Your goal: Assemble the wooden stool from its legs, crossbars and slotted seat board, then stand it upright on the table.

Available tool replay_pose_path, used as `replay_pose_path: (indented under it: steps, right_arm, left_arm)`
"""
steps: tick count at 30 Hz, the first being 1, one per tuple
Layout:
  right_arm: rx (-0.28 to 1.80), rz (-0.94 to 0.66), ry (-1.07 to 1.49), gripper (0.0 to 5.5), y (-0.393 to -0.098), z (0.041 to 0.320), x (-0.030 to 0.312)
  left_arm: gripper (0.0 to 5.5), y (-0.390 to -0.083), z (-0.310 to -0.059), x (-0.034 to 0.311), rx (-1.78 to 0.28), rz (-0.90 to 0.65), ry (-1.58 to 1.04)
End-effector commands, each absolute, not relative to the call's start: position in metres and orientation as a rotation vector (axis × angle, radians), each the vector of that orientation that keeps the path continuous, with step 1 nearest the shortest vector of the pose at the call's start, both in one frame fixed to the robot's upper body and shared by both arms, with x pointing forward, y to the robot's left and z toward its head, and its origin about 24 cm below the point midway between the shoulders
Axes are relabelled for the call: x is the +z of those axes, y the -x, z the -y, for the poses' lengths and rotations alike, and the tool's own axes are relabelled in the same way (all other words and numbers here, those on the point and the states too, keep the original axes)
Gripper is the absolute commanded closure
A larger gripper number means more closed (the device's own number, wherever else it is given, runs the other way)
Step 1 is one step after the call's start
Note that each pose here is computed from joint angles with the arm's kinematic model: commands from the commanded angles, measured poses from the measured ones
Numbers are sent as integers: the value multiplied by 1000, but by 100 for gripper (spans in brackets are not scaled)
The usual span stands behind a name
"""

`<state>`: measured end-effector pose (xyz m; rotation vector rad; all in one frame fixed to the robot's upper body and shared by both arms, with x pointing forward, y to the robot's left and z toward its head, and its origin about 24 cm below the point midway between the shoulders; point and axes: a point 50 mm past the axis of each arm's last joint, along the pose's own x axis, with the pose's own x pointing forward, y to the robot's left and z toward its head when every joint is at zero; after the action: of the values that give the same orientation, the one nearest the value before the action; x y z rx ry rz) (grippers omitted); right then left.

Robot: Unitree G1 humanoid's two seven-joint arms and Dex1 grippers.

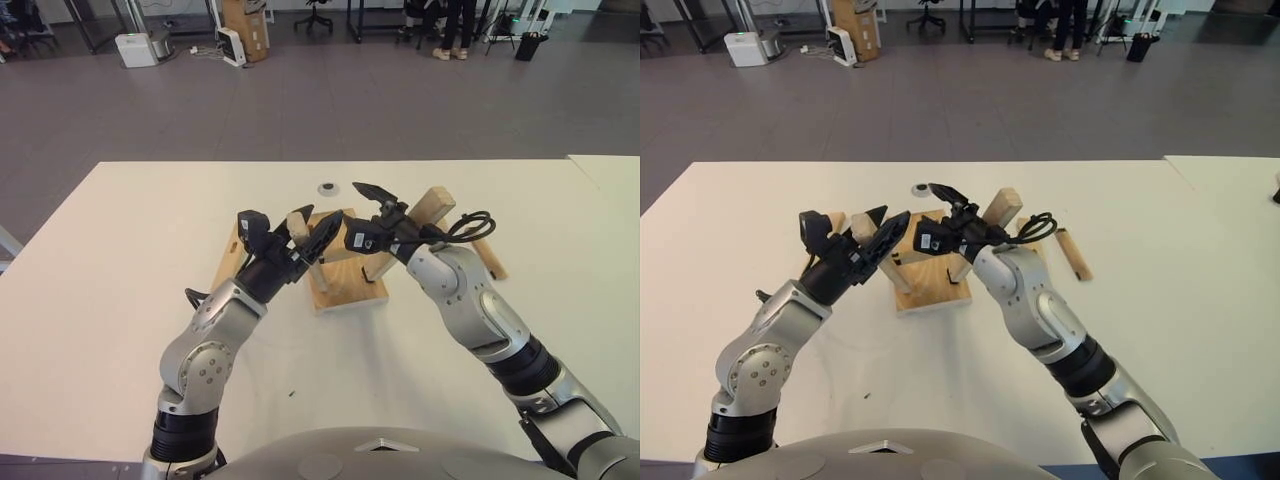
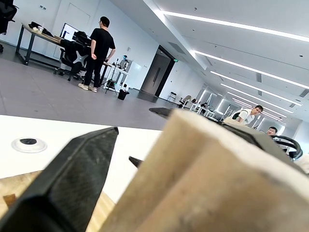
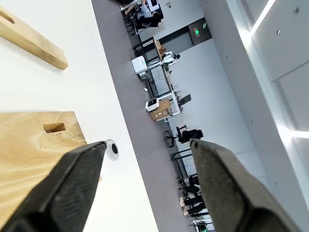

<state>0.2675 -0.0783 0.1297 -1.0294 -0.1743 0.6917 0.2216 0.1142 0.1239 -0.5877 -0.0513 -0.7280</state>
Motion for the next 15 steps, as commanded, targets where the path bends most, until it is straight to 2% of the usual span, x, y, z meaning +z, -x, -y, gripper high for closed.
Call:
replay_pose_path:
  steps: [1,4,6,7,10,12,14,15]
  right_arm:
    - [819,252,584,222,-268,62,202]
    - [757,435,223,222,-282,92,287]
    - [582,476,116,222,-299,128,307]
    - [498,469,110,222,-305,143,305]
    - [291,398,147,222,-315,179,270]
    - [190,336,184,222,-318,197,235]
    - [142,282,200,222,-316,206,199]
    - [163,267,197,222,-311,201,184]
  left_arm:
    - [156,-227,-126,167,-741,228,551]
    - [156,-225,-143,223,-755,455,550]
    - [156,-225,-150,233,-697,481,490]
    - [156,-228,-153,230,-637,452,460]
    - [156,-234,-165,203,-368,325,391]
    - [156,-231,-171,180,-166,251,358]
    - [156,-224,-173,159,-12,187,344]
    - [156,-221,-170,154,31,174,335]
